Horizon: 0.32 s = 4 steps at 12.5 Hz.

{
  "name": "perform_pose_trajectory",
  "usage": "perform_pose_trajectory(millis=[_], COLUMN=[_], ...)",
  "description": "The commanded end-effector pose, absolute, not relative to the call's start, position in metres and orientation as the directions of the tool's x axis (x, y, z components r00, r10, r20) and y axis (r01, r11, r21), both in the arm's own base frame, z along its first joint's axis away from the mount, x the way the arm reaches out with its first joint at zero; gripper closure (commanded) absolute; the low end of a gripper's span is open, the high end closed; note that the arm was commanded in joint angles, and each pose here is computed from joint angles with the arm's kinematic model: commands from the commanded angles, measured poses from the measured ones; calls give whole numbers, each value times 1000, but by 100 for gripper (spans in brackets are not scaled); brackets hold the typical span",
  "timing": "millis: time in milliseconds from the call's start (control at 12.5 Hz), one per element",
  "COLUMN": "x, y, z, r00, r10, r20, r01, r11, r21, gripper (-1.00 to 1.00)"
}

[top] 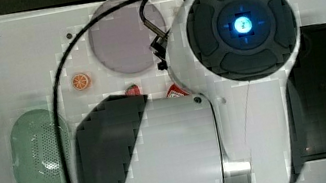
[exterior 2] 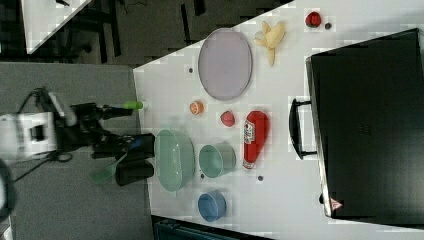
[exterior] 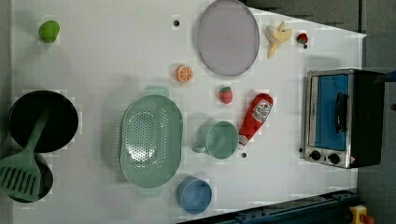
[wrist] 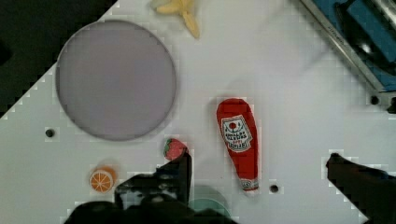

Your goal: Pick ketchup from strainer and place it on the table

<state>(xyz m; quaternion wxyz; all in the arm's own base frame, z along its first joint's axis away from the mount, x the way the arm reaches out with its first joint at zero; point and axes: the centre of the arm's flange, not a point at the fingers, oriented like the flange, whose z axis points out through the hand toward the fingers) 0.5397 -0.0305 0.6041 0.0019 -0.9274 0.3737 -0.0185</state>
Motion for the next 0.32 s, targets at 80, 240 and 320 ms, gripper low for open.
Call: perform_pose_trajectory(millis=[80,240,320], x=[540,541,542], y=[-30,-31,-30], z=[595,593,591], r00=[675,675,675], r10=[-737,-737,-736], r20=[-42,-41,-44], r01=[-736,-736,-735], r11=[-676,-676,-677], r21=[38,37,39], gripper=[-100,-100,-100])
